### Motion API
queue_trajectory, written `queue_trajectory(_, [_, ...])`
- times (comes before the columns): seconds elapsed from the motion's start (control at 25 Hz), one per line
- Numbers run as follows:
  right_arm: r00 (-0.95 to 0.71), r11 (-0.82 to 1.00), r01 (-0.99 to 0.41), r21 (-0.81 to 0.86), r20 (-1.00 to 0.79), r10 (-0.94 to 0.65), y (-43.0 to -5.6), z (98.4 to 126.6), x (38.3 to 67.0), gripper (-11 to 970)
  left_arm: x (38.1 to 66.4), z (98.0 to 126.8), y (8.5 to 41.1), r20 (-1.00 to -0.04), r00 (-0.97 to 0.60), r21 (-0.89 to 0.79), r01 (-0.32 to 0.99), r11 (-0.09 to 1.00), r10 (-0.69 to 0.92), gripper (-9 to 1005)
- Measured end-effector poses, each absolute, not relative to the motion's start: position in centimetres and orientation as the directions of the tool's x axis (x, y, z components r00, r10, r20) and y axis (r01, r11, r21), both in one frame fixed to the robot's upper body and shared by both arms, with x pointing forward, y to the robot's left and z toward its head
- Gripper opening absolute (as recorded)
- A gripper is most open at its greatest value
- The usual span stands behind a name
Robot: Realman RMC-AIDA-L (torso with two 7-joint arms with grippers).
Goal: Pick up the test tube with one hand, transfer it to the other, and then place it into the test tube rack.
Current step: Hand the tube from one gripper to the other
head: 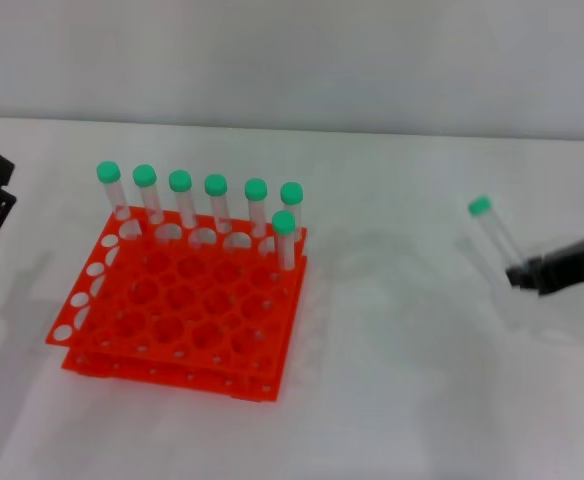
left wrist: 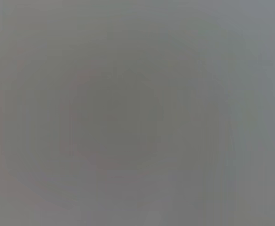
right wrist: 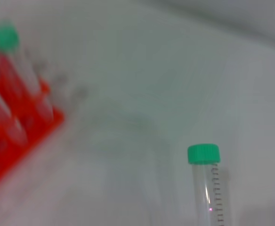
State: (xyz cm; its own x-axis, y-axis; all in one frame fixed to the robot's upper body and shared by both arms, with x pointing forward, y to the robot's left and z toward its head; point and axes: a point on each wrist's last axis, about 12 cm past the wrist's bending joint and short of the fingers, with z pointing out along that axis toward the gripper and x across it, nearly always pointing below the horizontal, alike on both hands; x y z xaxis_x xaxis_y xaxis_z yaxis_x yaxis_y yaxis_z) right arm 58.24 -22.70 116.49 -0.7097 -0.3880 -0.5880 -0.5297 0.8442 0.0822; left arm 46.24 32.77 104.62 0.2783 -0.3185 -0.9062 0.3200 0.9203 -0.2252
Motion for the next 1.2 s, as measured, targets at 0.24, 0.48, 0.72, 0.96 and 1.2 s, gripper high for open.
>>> queue_trajectory(0.24, [-0.53, 0.796, -0.596, 0.103, -0.796, -0.293, -25.0, 117.8, 57.7, 195, 47.7, 105.8, 32.3, -0.904, 0.161, -0.269, 0.507, 0.819, -0.397, 851])
queue_trajectory(0.48, [-0.337, 0.679, -0.731, 0.064, -0.899, -0.278, -25.1, 117.7, 56.9, 195, 50.0, 107.6, 31.7, -0.911, -0.061, -0.335, 0.687, 0.645, -0.408, 850])
queue_trajectory(0.72, [-0.25, 0.575, -0.815, 0.065, -0.936, -0.249, -24.5, 116.7, 56.2, 195, 53.0, 109.9, 28.4, -0.917, -0.228, -0.364, 0.814, 0.452, -0.328, 850])
queue_trajectory(0.96, [-0.219, 0.501, -0.862, 0.075, -0.947, -0.236, -23.7, 116.3, 55.7, 195, 54.9, 110.7, 24.9, -0.919, -0.276, -0.37, 0.853, 0.368, -0.283, 849])
queue_trajectory(1.2, [-0.186, 0.454, -0.889, 0.058, -0.952, -0.244, -22.5, 116.4, 55.4, 195, 56.2, 110.6, 22.0, -0.919, -0.331, -0.389, 0.853, 0.347, -0.215, 849])
